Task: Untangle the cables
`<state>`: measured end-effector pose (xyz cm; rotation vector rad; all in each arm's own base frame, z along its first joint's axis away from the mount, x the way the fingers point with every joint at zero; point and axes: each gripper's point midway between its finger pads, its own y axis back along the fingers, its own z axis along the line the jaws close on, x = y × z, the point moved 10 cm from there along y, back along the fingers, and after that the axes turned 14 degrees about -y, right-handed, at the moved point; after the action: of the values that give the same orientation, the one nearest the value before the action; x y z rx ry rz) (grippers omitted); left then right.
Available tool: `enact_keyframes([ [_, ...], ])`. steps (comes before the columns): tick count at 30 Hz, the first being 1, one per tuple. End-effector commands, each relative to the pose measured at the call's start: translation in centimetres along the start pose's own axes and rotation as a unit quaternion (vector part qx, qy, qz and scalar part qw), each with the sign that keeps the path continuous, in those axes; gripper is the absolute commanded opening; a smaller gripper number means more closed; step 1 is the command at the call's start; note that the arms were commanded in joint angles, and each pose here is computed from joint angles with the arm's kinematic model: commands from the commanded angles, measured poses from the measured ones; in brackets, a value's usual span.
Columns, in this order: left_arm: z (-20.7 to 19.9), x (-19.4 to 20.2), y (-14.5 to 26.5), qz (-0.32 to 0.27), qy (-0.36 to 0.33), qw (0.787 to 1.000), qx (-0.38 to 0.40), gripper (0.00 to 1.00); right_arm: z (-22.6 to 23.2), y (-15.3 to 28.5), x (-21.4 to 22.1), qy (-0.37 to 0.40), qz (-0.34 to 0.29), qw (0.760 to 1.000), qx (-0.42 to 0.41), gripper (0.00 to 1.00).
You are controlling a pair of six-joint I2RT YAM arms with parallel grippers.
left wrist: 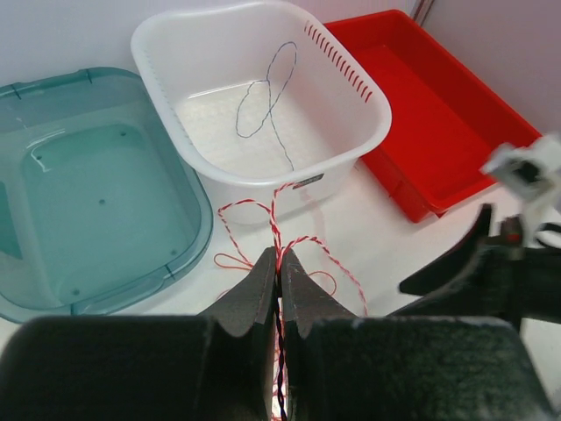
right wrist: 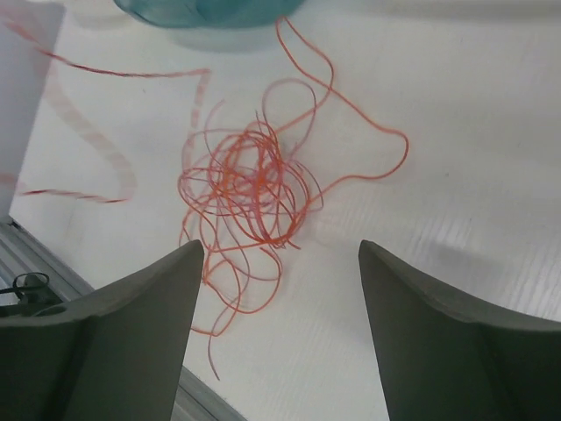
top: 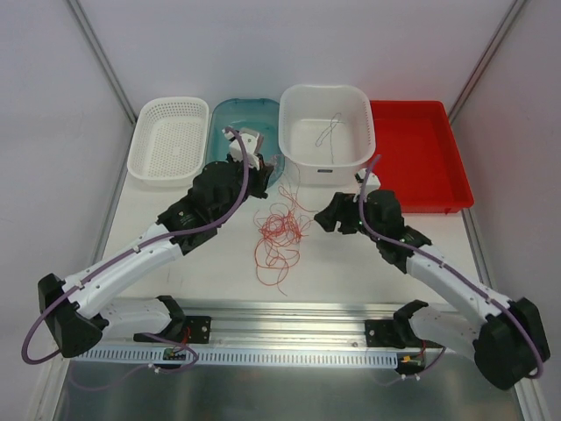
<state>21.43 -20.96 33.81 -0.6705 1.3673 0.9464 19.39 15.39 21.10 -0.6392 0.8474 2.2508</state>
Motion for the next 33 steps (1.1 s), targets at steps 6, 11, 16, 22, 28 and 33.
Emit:
enact_keyframes([
  [6,1.0,-2.5,2.2,-0.044,0.024,0.999,-0.005,0.00,0.0,-6.1,1.4,-0.043,0.069,0.994,-0.068,0.66],
  [11,0.9,-2.3,2.5,-0.040,0.028,0.999,0.002,0.00,0.5,-6.9,1.2,-0.046,0.064,0.995,-0.068,0.65],
  [16,0.9,-1.9,2.9,-0.036,0.034,0.999,0.006,0.00,1.2,-7.7,1.1,-0.017,0.073,0.996,-0.048,0.64],
  [22,0.9,-1.7,3.2,-0.034,0.038,0.999,0.007,0.00,1.6,-9.9,1.6,-0.011,0.101,0.994,-0.031,0.59],
  [28,1.0,-1.8,3.6,-0.038,0.043,0.998,0.008,0.00,0.9,-12.0,2.8,-0.013,0.124,0.992,0.016,0.50],
  [33,1.2,-1.7,4.1,-0.031,0.040,0.999,0.007,0.00,-0.4,-12.8,3.8,-0.015,0.134,0.990,0.047,0.36],
])
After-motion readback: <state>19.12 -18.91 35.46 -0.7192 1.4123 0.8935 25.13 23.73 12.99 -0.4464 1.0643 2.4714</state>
